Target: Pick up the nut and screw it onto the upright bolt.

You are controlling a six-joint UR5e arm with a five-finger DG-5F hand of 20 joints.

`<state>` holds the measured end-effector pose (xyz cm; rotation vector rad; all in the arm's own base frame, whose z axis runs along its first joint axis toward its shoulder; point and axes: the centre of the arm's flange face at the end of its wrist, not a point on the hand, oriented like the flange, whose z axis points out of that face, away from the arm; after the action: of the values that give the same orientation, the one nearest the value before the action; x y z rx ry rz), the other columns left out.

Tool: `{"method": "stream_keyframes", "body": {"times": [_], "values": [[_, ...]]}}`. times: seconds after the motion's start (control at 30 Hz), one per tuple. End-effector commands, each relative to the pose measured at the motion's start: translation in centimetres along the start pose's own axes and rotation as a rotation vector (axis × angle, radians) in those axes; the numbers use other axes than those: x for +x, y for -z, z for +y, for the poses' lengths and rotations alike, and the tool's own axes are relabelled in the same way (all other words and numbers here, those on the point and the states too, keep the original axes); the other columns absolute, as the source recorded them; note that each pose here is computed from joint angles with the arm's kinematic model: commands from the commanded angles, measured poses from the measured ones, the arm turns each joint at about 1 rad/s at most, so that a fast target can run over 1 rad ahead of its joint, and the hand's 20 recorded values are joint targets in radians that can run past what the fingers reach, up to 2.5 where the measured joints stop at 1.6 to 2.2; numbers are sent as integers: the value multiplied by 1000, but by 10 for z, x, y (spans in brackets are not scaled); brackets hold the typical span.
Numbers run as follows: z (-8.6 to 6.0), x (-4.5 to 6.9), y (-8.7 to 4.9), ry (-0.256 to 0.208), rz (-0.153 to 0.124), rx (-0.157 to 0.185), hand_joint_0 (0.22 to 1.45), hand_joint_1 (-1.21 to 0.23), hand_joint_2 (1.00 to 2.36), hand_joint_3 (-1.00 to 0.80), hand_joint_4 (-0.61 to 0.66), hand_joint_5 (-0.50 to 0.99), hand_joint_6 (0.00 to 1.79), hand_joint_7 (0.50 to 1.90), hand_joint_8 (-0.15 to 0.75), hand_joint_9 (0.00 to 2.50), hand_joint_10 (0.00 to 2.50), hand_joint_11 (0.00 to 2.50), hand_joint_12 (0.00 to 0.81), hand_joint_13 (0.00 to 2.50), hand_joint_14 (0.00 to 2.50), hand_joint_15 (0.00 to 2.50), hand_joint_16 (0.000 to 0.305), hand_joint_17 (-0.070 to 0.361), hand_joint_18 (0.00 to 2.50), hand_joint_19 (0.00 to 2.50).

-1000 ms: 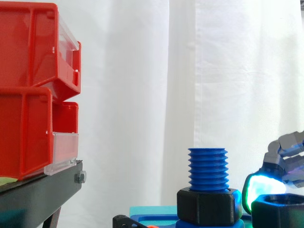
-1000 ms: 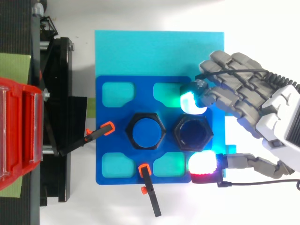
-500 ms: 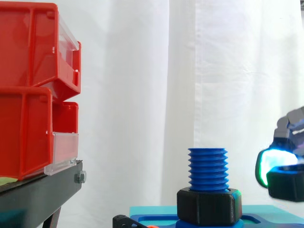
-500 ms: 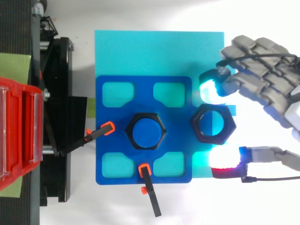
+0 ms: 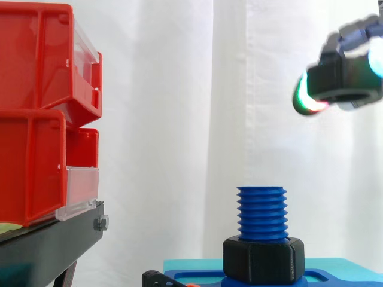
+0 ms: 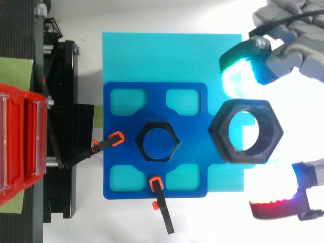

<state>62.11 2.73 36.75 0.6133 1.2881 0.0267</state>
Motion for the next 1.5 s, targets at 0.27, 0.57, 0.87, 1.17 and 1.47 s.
{"method": "stream_keyframes", "body": {"times": [0.27, 0.57, 0.87, 1.17, 1.47], "values": [[0, 22, -47, -136, 39, -201, 523, -663, 1000, -500, 236, -194, 503, 1137, 298, 412, 2, 49, 346, 334, 0, 0, 55, 123, 375, 0], [-21, 46, -61, -221, 92, -233, 523, -660, 1000, -500, 232, -195, 503, 1135, 299, 416, 0, 51, 346, 341, 0, 0, 55, 123, 382, 0], [-46, 71, -70, -262, 148, -244, 523, -658, 1000, -500, 238, -195, 503, 1129, 301, 426, 0, 50, 343, 349, 0, 0, 55, 123, 414, 0], [-66, 75, -79, -246, 157, -250, 523, -655, 1000, -500, 234, -195, 503, 1125, 301, 429, 0, 48, 343, 363, 0, 0, 54, 122, 428, 12], [-77, 72, -82, -231, 166, -247, 525, -651, 1000, -500, 239, -195, 503, 1121, 300, 440, 0, 53, 341, 377, 0, 0, 54, 122, 430, 12]]}}
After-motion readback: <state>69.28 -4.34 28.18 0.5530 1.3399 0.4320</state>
